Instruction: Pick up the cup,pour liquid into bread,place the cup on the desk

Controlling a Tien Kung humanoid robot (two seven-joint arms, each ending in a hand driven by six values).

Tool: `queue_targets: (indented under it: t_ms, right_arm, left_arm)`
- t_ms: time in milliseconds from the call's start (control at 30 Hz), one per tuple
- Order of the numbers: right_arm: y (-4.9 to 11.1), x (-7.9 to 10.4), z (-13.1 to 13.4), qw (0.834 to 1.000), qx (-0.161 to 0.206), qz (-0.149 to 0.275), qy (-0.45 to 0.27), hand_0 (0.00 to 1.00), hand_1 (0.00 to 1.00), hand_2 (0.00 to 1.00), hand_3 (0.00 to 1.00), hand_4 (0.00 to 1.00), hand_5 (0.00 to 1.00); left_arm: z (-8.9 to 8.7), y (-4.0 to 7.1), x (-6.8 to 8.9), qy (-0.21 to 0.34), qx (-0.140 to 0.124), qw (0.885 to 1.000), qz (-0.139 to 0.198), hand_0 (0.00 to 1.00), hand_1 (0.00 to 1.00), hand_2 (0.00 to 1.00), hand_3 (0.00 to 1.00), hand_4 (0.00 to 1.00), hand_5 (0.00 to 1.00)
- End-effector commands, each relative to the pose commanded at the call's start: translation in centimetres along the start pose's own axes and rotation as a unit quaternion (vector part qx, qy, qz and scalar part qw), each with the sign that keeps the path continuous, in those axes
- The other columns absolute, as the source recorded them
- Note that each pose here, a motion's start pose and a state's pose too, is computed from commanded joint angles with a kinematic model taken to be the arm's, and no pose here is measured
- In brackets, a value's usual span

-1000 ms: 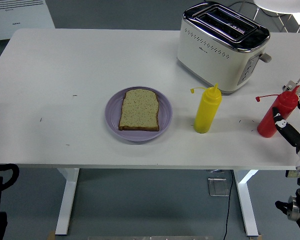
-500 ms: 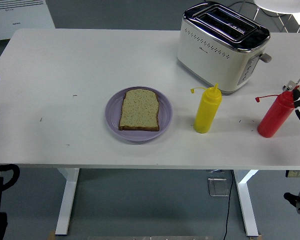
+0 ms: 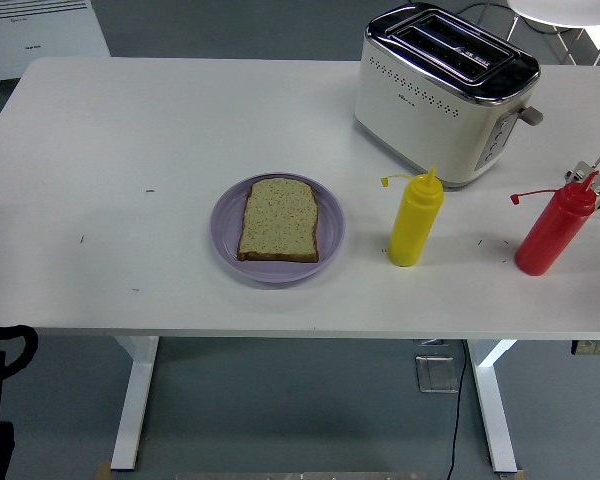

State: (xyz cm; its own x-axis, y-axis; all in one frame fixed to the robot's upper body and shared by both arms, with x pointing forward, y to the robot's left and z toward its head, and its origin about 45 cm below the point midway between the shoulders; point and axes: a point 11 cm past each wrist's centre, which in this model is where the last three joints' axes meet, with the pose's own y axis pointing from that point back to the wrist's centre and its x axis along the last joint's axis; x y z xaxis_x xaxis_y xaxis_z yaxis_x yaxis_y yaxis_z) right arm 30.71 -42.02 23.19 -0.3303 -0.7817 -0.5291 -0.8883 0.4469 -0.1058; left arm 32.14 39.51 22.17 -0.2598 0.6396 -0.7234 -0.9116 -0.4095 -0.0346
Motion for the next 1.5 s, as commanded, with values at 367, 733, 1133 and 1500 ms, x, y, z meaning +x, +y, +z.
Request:
queue_targets:
  t_ms: [367,733,1133,1500]
  right_arm:
    - [-0.4,2.9,1.5,0.992,-0.044,0.019,-0.119,0.802,0.699,0.733,0.759,0.624,0.527]
    - [-0.3,3.8,2.2,0.990,-0.053,0.029,-0.126,0.792,0.690,0.723,0.742,0.609,0.549]
    - [-0.4,3.7,2.0,0.990,-0.048,0.026,-0.129,0.789,0.687,0.719,0.737,0.599,0.548]
    - [-0.3,3.6,1.9,0.990,-0.046,0.022,-0.130,0.786,0.686,0.717,0.735,0.597,0.554]
  left_arm:
    - [0.0,0.0,-0.1,0.000,0.000,1.000,0.000,0.798,0.748,0.743,0.730,0.450,0.998]
    - [0.0,0.0,-0.1,0.001,0.000,1.000,0.000,0.798,0.748,0.743,0.729,0.449,0.998]
    - [0.0,-0.1,-0.1,0.001,-0.001,1.000,-0.001,0.797,0.748,0.743,0.729,0.449,0.998]
    - [-0.1,0.0,-0.1,0.000,0.001,1.000,-0.001,0.796,0.748,0.743,0.729,0.449,0.998]
